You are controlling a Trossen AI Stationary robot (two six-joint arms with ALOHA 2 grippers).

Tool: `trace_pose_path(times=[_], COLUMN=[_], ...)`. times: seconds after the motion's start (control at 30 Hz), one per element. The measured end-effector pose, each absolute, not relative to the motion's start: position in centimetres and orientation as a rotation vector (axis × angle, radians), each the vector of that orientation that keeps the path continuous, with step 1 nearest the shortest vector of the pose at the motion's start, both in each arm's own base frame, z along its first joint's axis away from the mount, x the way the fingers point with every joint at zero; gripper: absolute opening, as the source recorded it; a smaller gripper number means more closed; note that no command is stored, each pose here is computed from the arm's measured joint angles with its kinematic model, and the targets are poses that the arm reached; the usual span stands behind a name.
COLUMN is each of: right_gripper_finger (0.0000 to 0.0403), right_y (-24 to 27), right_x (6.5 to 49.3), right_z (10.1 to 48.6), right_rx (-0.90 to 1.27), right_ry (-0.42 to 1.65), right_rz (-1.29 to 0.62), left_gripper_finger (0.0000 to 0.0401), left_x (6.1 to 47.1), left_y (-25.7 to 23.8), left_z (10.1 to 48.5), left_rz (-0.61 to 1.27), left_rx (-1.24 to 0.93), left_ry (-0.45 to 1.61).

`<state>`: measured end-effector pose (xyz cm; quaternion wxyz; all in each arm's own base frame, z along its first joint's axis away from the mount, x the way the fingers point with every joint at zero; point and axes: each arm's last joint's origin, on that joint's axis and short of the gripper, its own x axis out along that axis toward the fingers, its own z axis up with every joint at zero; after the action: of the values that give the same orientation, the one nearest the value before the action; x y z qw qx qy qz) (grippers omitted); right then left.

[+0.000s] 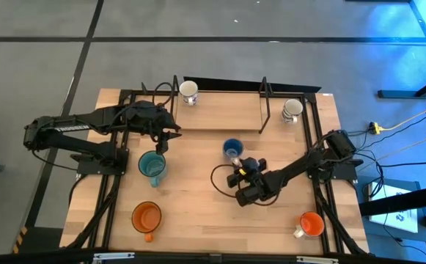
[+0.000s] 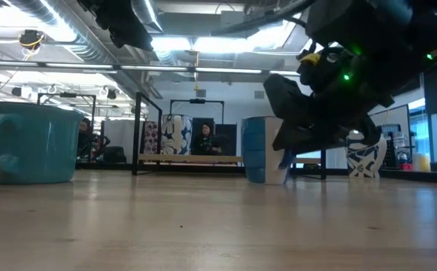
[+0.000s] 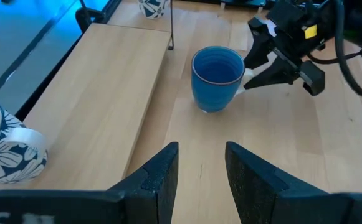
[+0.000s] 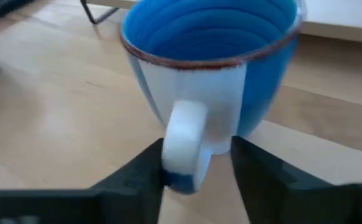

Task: Place coffee mugs
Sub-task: Put the blue mug on the shelf

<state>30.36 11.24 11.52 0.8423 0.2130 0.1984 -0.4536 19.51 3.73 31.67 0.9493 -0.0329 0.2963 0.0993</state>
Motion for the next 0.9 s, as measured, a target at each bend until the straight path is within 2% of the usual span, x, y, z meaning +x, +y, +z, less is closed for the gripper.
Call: trace_pose_path(times=[0.2,0.27,0.5,0.67,0.9], right_gripper_finger=[0.0047,0.0028,0.0028,0.0028,0.0028], right_y=[11.3,11.1,9.9,8.1,3.2], right_x=[30.3,30.3,30.8,32.6,35.5], right_z=[11.3,11.3,12.8,17.1,20.9], right_rx=[0.439,0.413,0.372,0.329,0.324], right_ry=[0.445,0.465,0.548,0.509,0.448], right_rz=[-0.954,-0.956,-0.925,-0.895,-0.983], left_gripper_finger=[0.0126,0.0126,0.0126,0.0126,0.0126], left_x=[19.5,19.5,19.5,19.5,19.5], left_y=[3.7,3.7,3.8,3.8,3.8], left_z=[31.6,31.6,31.6,31.6,31.6], left_rz=[0.202,0.202,0.213,0.242,0.244], left_rx=[-0.067,-0.067,-0.063,-0.054,-0.06], left_ry=[0.606,0.606,0.608,0.607,0.607])
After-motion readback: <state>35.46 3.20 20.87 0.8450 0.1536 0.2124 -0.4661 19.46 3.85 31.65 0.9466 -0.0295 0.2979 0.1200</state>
